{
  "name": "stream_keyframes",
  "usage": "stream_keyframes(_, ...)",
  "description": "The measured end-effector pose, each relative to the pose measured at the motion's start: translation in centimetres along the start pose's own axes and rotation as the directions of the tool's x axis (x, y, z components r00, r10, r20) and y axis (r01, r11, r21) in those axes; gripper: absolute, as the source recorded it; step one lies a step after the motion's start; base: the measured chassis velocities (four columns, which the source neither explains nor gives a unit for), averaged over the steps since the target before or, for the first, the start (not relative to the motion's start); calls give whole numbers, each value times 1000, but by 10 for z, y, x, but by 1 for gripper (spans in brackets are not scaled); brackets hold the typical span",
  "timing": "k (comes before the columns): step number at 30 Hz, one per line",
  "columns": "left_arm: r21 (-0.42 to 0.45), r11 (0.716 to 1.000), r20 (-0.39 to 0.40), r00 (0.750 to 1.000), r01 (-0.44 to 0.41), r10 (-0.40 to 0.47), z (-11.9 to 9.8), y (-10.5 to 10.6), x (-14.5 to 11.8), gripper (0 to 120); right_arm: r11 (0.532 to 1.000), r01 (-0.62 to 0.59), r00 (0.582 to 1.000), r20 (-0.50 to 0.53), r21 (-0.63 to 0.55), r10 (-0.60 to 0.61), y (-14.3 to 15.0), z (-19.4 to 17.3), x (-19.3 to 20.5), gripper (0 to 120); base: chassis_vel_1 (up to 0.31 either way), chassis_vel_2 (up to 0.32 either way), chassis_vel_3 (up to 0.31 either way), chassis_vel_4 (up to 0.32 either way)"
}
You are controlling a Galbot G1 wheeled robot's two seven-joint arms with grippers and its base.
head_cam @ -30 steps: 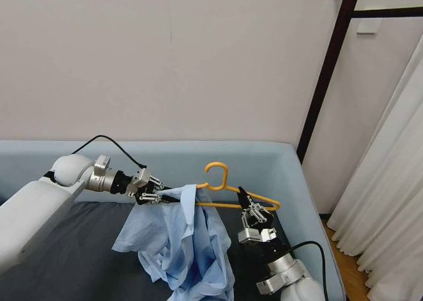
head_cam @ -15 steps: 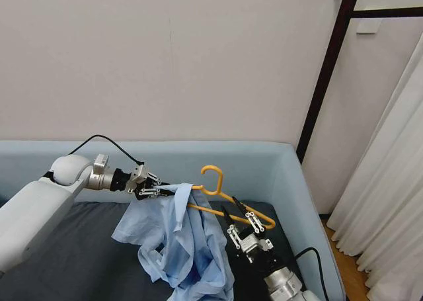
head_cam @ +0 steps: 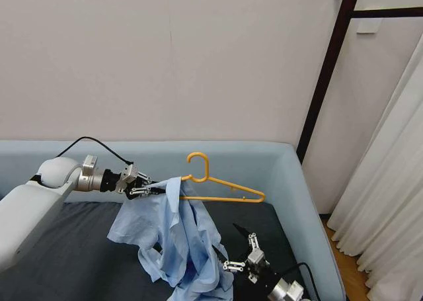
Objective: Pick up the clothes from the sofa and hang them on the clothes hanger.
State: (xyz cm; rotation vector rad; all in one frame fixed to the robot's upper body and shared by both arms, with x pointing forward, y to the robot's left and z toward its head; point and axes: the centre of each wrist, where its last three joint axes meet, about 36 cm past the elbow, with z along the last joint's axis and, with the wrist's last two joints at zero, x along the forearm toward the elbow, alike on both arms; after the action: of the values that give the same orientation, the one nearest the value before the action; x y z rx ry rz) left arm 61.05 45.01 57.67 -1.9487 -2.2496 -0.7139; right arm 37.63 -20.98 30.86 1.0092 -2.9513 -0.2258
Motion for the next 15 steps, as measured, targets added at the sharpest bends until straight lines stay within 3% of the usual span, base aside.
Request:
stream_keyframes(2,-7,1000,0,1000,4,-4,-1,1,2,6,968,-68,997,-52,-242,57,0,-2,-9,100,0,0,0,0)
stream_keyframes(3,-9,1000,-2,1000,6,-6,-2,1,4,6,930,-93,995,-73,-355,72,0,-4,-12,100,0,0,0,0)
stream_keyframes(4,-9,1000,-2,1000,6,-6,-2,1,4,6,930,-93,995,-73,-355,72,0,-4,-12,100,0,0,0,0)
stream_keyframes(6,-15,1000,-3,1000,9,-9,-3,1,6,6,849,-109,992,-112,-518,59,-3,-9,-19,100,0,0,0,0)
stream_keyframes(8,-21,1000,-3,1000,13,-13,-3,2,7,6,811,-83,992,-122,-580,14,-8,-3,-22,100,0,0,0,0)
stream_keyframes(15,-32,999,2,1000,13,-13,-3,4,4,6,760,-33,992,-115,-649,-56,-5,19,-33,100,0,0,0,0)
